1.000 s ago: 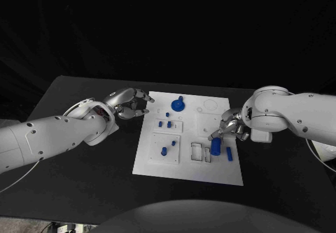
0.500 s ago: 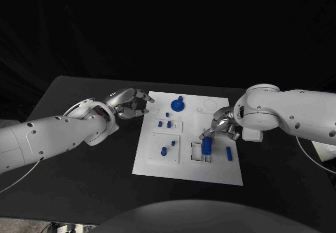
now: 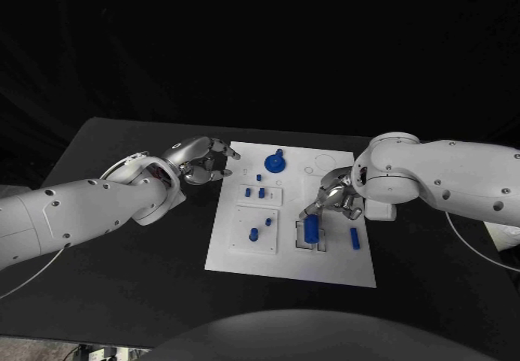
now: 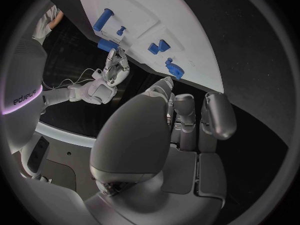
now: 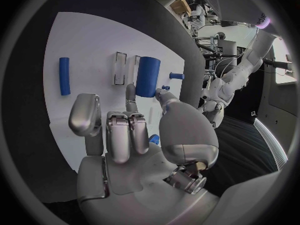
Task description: Assemble the parts on the task board
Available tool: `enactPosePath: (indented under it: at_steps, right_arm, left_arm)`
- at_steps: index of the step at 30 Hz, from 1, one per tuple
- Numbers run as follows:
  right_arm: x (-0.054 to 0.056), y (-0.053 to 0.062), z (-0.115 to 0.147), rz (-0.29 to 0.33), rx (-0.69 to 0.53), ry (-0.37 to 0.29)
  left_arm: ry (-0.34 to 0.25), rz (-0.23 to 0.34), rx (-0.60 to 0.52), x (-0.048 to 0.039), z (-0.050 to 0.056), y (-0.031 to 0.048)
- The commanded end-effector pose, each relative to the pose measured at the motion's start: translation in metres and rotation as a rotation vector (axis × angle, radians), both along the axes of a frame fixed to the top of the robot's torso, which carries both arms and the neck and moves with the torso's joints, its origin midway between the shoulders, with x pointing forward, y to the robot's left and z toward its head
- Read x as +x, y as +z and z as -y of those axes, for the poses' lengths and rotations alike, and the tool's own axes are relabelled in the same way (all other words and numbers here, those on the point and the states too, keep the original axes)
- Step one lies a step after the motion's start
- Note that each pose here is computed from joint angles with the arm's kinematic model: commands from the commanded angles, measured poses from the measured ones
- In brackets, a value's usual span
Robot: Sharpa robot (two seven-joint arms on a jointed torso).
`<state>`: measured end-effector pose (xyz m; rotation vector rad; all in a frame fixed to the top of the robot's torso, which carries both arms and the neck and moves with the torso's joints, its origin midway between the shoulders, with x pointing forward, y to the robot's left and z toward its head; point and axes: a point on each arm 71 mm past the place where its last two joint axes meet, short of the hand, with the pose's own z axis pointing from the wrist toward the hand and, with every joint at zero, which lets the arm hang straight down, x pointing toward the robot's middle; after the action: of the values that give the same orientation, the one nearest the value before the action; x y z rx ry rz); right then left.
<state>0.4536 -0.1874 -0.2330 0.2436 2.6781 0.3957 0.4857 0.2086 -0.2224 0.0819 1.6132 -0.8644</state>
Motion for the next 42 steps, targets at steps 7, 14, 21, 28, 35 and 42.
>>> enactPosePath:
  at_steps: [7,14,21,28,35,42]
  right_arm:
    - [-0.0027,-0.0110,-0.0055,-0.019,0.000,0.017]
    - [-0.0034,-0.0126,-0.0070,-0.018,-0.004,0.022]
    - [-0.0035,-0.0138,-0.0061,-0.014,-0.008,0.019]
    - [-0.0036,-0.0144,-0.0034,-0.011,-0.010,0.013]
    - [-0.0036,-0.0145,-0.0019,-0.008,-0.010,0.008]
    - [-0.0042,-0.0148,-0.0004,-0.010,-0.008,0.008]
  left_arm:
    - [-0.005,-0.016,0.002,-0.0006,0.0007,-0.0006]
    - [-0.006,-0.018,0.003,-0.0005,0.0014,-0.0008]
    - [-0.008,-0.021,0.004,-0.0003,0.0021,-0.0011]
    - [-0.005,-0.025,0.007,-0.0002,0.0013,-0.0015]
    - [-0.004,-0.027,0.008,0.0000,0.0013,-0.0017]
    - [-0.003,-0.029,0.009,0.0003,0.0011,-0.0021]
